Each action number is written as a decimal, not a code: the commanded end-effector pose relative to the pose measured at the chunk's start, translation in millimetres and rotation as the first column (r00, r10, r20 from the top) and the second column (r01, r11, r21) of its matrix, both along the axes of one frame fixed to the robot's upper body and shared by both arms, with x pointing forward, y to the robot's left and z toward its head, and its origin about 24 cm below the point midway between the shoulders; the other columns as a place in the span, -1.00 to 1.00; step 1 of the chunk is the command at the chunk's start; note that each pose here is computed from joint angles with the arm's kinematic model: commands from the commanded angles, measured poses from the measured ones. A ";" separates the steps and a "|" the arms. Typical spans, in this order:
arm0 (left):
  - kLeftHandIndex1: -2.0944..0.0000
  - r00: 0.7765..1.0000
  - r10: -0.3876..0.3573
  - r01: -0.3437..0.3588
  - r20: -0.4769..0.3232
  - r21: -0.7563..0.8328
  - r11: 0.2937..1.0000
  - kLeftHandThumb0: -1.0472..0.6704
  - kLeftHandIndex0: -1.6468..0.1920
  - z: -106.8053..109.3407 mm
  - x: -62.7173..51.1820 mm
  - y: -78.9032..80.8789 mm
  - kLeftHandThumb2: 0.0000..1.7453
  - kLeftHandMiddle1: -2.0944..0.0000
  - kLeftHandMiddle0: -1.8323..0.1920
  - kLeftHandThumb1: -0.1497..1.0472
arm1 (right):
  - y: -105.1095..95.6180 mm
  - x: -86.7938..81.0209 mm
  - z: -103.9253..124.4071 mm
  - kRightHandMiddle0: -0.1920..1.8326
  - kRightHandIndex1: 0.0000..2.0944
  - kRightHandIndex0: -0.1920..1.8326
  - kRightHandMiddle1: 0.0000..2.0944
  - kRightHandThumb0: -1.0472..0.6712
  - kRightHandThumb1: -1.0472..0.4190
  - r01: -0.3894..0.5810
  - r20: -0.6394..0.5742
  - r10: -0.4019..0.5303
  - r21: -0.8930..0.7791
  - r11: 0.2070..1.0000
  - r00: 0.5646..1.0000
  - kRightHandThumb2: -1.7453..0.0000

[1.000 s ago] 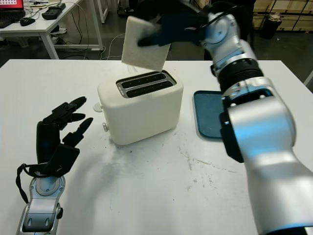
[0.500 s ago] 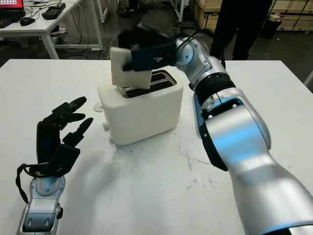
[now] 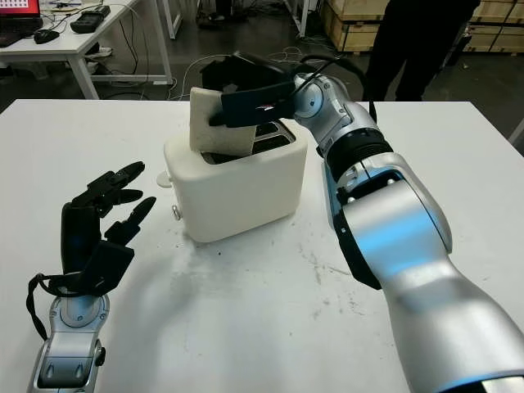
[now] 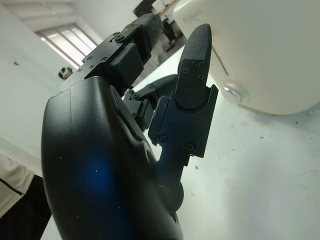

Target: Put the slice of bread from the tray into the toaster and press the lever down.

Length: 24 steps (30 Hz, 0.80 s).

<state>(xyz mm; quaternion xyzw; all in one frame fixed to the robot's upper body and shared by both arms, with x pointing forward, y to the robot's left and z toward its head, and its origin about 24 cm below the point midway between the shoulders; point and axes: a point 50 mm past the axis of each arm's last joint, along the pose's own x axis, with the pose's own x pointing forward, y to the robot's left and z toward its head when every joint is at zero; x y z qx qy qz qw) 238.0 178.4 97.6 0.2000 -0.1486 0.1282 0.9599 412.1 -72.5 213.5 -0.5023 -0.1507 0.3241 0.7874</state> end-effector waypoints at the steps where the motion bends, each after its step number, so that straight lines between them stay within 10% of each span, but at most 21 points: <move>1: 0.94 1.000 0.008 -0.008 0.005 0.008 1.000 -0.45 -0.04 0.8 0.4 0.5 -0.83 0.12 0.27 0.79 | -12.5 0.8 -16.6 0.03 0.67 0.26 0.67 -0.31 -0.83 0.033 -0.055 -0.034 -0.025 0.999 0.998 0.74; 24: 0.94 1.000 0.005 -0.006 0.008 0.009 1.000 -0.44 -0.04 1.6 0.7 0.8 -0.83 0.12 0.27 0.79 | -53.6 6.6 -4.7 0.01 0.67 0.20 0.67 -0.35 -0.83 0.153 -0.029 -0.154 -0.048 0.987 0.988 0.77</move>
